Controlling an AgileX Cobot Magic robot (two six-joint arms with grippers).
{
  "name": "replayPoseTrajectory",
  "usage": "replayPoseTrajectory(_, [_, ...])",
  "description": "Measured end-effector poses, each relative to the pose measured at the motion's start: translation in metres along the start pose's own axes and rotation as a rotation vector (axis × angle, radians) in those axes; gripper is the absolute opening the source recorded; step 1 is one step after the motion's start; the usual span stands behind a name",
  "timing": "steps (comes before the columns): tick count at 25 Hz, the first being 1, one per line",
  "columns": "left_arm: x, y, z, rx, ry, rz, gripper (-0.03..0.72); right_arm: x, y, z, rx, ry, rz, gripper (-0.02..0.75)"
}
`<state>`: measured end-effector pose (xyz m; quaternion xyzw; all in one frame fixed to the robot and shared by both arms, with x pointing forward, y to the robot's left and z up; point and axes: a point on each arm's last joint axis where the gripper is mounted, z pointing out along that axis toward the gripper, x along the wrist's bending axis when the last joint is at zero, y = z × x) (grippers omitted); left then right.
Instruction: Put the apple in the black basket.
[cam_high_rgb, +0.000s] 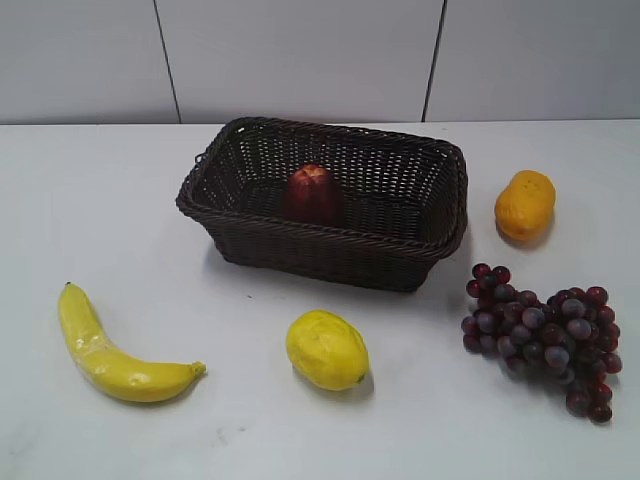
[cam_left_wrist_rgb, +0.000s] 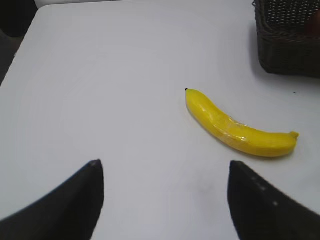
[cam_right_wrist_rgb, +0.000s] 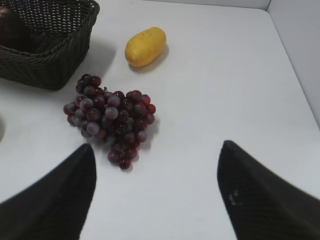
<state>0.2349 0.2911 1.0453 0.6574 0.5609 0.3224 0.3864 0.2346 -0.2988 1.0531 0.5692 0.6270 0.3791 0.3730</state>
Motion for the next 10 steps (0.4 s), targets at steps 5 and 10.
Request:
replayPoseTrajectory(5, [-0.0003,-0.0005,-0.0006,-0.009,0.027,-0.015,0.579,0.0000,0.0000,0.0000,0.000,0.000,0.000,0.571])
replayPoseTrajectory(10, [-0.0003,-0.0007,-0.0003,-0.008,0.037,-0.021,0.579,0.0000,0.0000,0.0000,0.000,0.000,0.000,0.571])
